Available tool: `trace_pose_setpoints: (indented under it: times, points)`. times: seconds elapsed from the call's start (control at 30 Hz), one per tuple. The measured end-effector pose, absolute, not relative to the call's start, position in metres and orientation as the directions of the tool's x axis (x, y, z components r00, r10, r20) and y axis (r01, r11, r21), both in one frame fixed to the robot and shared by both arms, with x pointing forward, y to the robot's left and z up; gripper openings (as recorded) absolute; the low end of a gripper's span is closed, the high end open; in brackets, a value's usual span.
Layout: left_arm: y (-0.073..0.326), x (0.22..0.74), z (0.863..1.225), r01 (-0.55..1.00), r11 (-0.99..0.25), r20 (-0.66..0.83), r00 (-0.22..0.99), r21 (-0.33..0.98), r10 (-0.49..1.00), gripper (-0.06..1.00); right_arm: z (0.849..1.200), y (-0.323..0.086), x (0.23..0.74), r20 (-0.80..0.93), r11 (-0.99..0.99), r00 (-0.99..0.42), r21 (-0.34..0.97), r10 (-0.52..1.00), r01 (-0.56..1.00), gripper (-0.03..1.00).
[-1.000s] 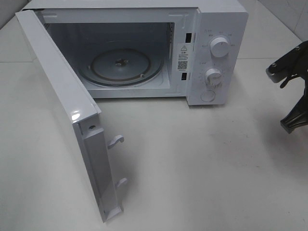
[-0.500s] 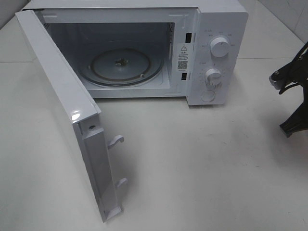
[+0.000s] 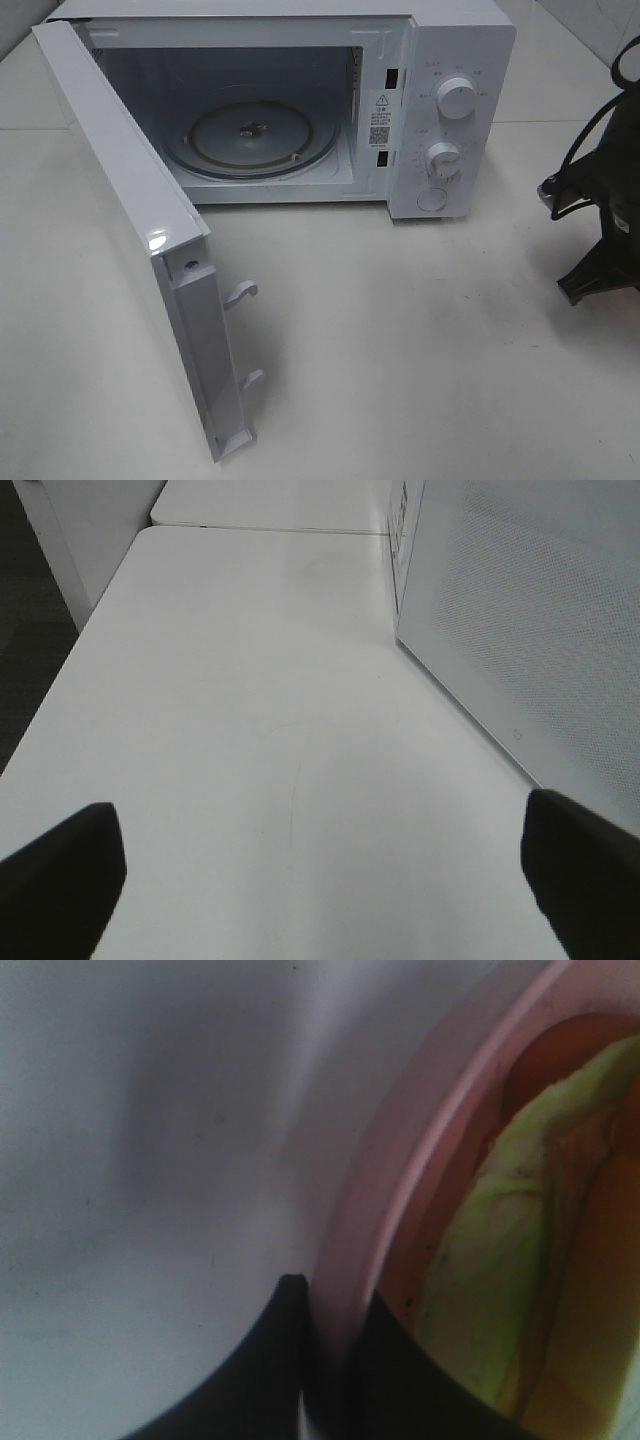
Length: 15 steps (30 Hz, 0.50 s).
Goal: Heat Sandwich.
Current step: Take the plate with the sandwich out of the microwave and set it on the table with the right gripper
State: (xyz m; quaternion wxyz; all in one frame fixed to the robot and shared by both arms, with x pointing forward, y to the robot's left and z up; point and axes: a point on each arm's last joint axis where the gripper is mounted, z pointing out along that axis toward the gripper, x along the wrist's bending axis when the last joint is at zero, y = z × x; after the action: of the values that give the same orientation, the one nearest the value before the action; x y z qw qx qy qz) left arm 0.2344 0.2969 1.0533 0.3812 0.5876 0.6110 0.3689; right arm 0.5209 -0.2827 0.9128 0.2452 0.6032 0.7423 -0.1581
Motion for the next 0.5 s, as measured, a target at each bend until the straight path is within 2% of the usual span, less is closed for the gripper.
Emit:
trace_pose_setpoints:
  times: [0.5]
  points:
    - [0.297, 0.234, 1.053, 0.437, 0.037, -0.032, -0.019, 0.899, 0.999, 0.99, 0.888, -0.28, 0.526, -0.535, 0.235, -0.178, 0.039, 0.826, 0.971, 0.09]
